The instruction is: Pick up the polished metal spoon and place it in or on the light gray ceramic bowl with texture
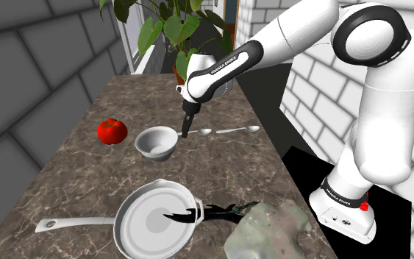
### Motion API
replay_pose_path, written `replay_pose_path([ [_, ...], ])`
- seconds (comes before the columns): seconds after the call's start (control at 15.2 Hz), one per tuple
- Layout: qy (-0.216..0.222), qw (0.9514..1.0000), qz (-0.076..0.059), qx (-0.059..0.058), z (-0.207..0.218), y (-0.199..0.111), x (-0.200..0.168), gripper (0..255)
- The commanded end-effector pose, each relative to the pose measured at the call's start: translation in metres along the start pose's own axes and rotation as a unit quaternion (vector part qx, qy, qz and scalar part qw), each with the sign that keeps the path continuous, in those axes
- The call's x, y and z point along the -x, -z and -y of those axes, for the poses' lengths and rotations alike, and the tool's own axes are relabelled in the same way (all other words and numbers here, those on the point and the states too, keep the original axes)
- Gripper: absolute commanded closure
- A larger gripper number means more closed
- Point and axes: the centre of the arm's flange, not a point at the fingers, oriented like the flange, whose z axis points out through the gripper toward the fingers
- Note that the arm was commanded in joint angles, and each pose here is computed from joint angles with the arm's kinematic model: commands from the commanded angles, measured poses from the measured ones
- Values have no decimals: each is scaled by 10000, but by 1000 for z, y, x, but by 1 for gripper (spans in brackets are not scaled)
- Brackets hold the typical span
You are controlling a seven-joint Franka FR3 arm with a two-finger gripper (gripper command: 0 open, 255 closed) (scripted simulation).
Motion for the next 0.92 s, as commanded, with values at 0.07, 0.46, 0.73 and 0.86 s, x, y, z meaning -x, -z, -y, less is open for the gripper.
replay_pose_path([
  [0.07, 0, 10000, 0, 0, 0, 0, 0, 255],
  [0.46, 0, 10000, 0, 0, 0, 0, 0, 255],
  [0.73, 0, 10000, 0, 0, 1, 10, -2, 255],
  [0.86, 0, 10000, 0, 0, 3, 20, -5, 255],
])
